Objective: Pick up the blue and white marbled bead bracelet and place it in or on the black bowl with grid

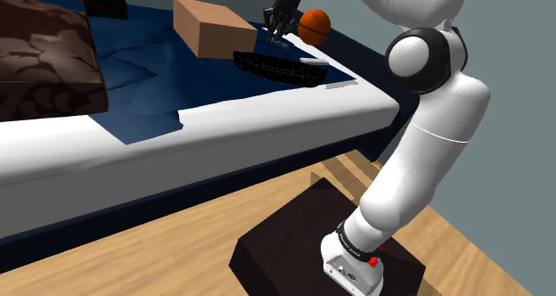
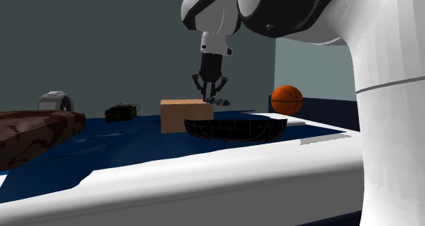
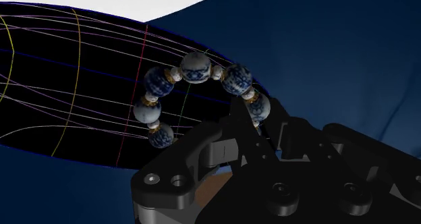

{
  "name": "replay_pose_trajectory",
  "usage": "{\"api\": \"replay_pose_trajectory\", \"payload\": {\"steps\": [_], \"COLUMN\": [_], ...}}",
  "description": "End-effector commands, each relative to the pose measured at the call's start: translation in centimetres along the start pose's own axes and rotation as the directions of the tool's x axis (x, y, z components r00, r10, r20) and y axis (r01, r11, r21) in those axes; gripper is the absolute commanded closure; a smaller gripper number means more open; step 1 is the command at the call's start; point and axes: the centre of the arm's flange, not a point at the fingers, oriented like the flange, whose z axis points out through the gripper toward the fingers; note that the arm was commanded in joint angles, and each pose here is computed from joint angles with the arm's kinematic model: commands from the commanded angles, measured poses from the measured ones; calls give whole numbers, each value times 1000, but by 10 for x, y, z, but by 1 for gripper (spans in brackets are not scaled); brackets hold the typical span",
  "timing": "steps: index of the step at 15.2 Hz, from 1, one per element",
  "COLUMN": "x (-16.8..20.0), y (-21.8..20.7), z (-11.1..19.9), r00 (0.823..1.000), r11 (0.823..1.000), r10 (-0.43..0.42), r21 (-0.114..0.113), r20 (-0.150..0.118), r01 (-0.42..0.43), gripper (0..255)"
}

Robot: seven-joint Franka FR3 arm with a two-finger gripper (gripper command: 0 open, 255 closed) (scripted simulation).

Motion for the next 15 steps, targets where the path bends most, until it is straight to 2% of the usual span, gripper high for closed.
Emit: {"api": "replay_pose_trajectory", "payload": {"steps": [1,5,15], "x": [16,45,41], "y": [23,66,71], "z": [-2,-4,48], "r00": [1000,1000,1000], "r11": [1000,1000,1000], "r10": [-1,-1,-1], "r21": [-1,-1,-1], "r20": [0,0,0], "r01": [1,1,1], "gripper": [255,255,255]}}
